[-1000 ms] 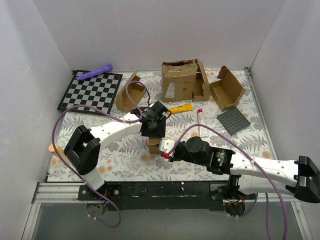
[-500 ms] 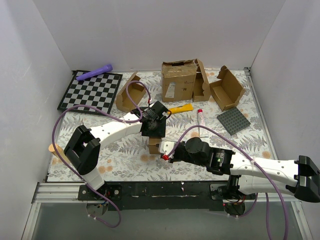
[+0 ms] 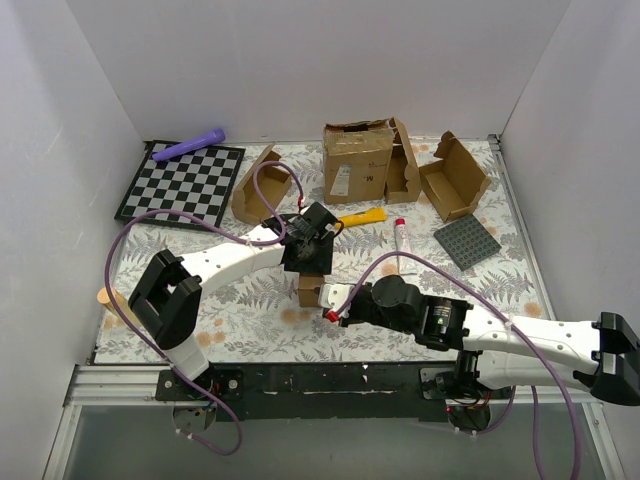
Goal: Unpack the express box
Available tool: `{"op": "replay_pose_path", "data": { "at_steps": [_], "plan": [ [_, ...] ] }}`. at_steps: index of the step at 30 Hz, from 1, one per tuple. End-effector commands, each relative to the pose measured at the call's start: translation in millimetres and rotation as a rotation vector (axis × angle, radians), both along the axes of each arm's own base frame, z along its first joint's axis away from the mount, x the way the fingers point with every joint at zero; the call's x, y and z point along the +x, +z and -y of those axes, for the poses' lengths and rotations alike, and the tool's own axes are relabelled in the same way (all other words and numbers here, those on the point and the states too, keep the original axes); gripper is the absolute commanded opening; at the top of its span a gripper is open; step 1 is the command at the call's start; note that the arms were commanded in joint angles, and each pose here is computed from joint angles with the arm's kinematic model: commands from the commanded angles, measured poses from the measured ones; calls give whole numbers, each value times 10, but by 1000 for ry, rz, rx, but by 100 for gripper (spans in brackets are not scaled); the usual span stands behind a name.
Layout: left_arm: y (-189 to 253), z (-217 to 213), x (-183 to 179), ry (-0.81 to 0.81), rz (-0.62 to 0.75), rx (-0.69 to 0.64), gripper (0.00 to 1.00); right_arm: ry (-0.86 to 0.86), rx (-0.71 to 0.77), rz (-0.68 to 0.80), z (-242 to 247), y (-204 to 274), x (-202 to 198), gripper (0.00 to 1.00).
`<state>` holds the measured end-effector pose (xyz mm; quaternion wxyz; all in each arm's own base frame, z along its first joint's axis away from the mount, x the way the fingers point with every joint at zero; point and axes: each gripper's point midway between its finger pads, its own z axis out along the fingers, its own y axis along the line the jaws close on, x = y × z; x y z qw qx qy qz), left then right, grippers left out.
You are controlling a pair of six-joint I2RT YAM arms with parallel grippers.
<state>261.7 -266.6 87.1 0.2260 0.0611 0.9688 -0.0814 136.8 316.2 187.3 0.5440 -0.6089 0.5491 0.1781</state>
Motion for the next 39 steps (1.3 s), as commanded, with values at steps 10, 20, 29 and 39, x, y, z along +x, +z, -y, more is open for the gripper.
{"op": "replay_pose_path", "data": {
  "at_steps": [10, 20, 29, 39],
  "plan": [
    [-219, -227, -68, -15, -41, 113, 0, -78, -63, 36, 223, 3, 114, 1],
    [-213, -230, -71, -15, -40, 112, 0, -89, -75, 39, 249, -32, 128, 1],
    [-199, -240, -68, -16, -36, 115, 0, -106, -96, 49, 285, -63, 158, 1],
    [-203, -245, -71, -18, -36, 118, 0, -122, -115, 55, 331, -85, 179, 1]
  ]
}}
